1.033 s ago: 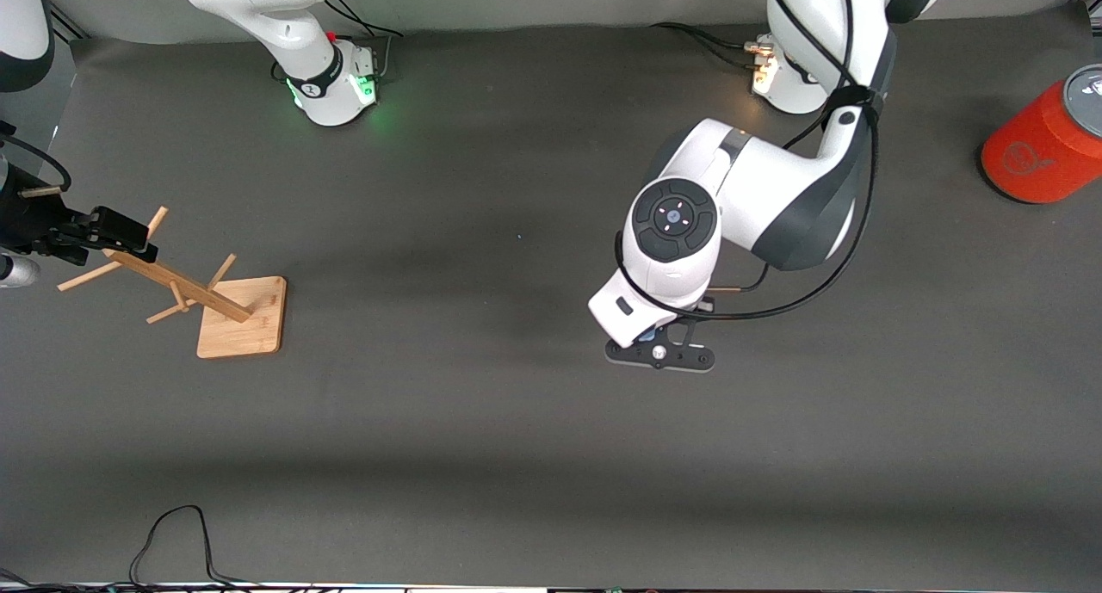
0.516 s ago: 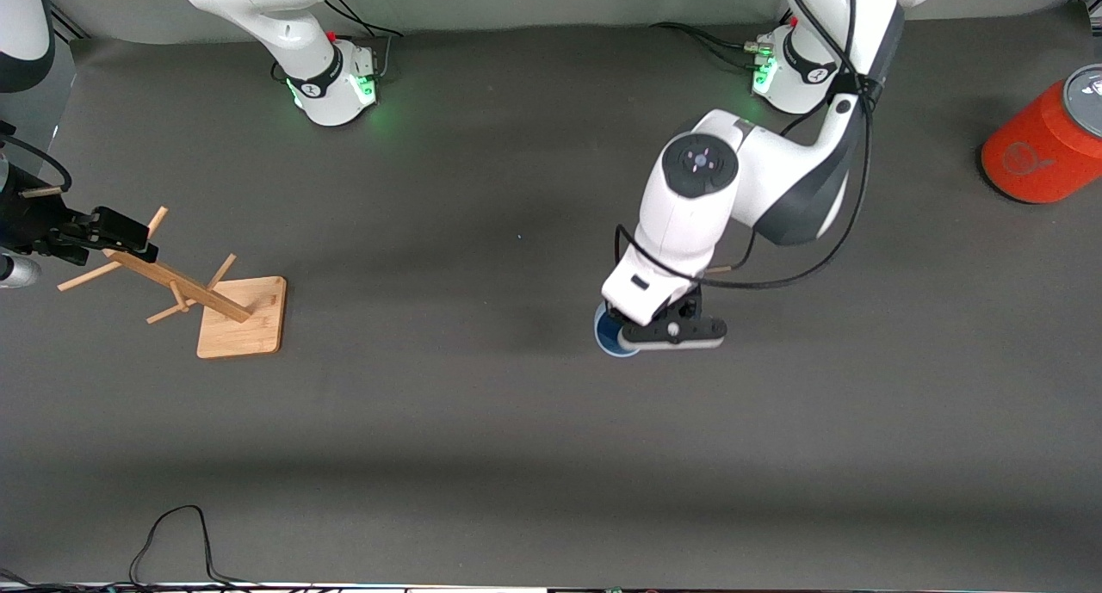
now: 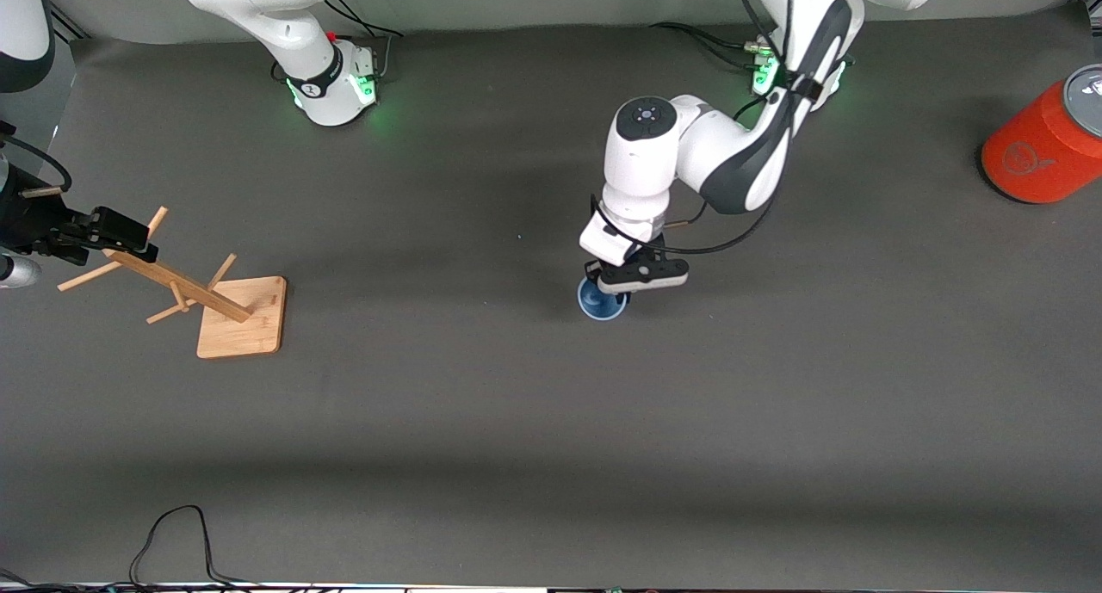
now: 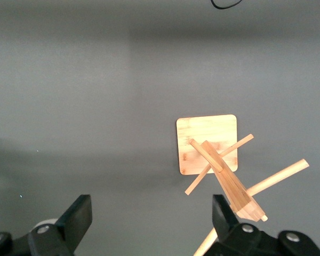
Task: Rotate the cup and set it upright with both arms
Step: 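Rotate the cup upright with the left gripper, opening facing up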
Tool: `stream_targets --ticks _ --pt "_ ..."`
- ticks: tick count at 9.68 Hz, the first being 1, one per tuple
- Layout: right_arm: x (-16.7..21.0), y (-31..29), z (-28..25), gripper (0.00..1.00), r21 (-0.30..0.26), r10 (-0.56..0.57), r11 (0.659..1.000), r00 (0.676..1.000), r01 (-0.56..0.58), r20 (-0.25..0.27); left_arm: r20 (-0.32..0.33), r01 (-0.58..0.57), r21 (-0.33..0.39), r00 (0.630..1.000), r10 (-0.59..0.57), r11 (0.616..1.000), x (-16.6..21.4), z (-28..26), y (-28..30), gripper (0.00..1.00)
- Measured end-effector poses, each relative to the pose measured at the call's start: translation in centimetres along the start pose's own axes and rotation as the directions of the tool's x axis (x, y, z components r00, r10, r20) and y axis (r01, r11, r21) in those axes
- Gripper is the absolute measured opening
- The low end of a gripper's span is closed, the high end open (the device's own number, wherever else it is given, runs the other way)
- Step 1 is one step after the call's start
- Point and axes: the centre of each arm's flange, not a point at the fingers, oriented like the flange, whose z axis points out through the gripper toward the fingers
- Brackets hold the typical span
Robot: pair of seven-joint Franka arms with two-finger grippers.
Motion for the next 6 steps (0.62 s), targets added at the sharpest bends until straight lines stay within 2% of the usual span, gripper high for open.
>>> stream_targets --ticks 2,4,6 --pt "0.0 0.0 0.0 1.0 0.0 -0.007 1.0 1.0 0.007 0.0 0.017 0.01 0.017 1.0 -0.011 1.0 -3.0 2.4 0.0 0.08" --pt "0.0 0.1 0.0 1.0 -0.001 -0.08 0.997 0.997 0.08 0.0 0.005 0.026 0.033 1.0 -0.027 0.999 -5.6 4.8 0.6 0.08" --pt "0.0 0.1 0.0 1.0 -0.001 -0.099 0.995 0.995 0.099 0.0 -0.007 0.027 0.026 1.0 -0.027 0.999 -6.1 4.9 1.1 0.08"
